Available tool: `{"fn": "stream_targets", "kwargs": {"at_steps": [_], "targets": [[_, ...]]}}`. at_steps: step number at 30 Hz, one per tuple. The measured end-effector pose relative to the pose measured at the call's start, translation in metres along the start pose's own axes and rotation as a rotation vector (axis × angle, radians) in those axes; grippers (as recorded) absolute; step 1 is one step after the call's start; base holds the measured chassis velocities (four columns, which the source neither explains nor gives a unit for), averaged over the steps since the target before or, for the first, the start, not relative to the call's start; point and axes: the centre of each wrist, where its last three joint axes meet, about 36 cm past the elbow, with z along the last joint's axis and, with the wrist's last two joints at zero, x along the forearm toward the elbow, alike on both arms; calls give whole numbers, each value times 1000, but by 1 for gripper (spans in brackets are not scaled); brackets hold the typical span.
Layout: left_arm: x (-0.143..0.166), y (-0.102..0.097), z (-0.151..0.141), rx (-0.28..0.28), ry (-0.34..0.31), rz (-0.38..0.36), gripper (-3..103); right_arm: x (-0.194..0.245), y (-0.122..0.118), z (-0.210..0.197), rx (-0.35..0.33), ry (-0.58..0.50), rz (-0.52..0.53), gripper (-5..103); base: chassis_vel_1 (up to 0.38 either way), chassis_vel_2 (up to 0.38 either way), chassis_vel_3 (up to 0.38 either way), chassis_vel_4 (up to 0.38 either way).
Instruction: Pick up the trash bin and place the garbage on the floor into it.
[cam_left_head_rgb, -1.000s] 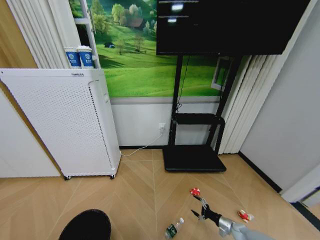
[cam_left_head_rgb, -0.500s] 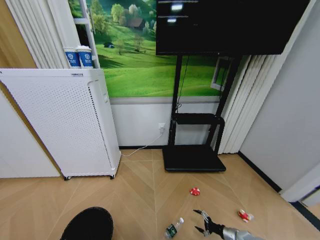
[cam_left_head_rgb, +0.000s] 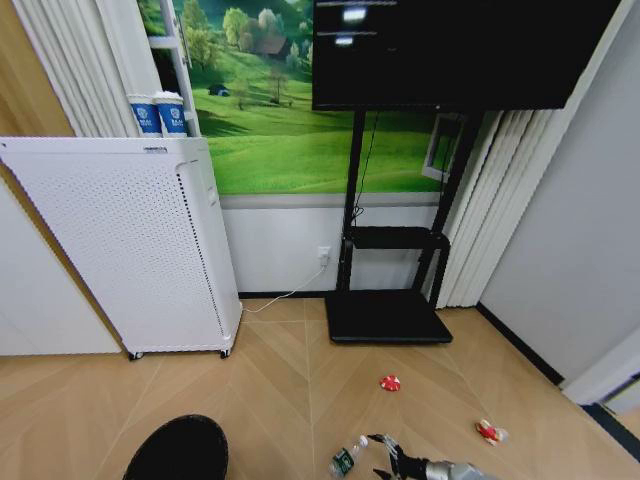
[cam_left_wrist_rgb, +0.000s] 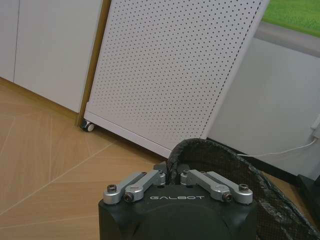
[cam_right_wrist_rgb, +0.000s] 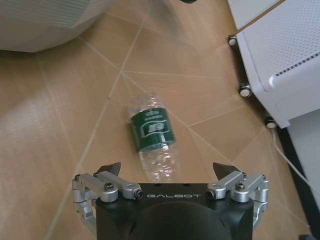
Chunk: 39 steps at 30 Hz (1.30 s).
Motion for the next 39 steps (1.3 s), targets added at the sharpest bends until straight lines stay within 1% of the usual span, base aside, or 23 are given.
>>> {"fn": "stream_targets", "kwargs": {"at_steps": [4,11,15,21,28,30,39], "targets": [[0,0,0,5,-2,-3,7,-4,2,1,-6,7,-17,100,0,0,0,0],[-4,0,0,15,-8,-4,7,-22,-6,2,-5,4,-35,100,0,0,0,0],[-4,2,-1,18,-8,-6,7,-27,-5,0,-7,3,-46,100,0,0,0,0],[-4,7,-2,21,-9,-10,7,-47,-3,-7,-11,-10,-71,100,0,0,0,0],[-5,7,-1,23,-9,-9,7,-59,-5,-9,-20,-1,-73,100,0,0,0,0],[-5,6,1,27,-8,-7,7,-74,-10,-13,-20,-10,-66,100,0,0,0,0],[-5,7,4,32,-5,-10,7,-84,-15,-14,-23,-1,-64,100,0,0,0,0]]}}
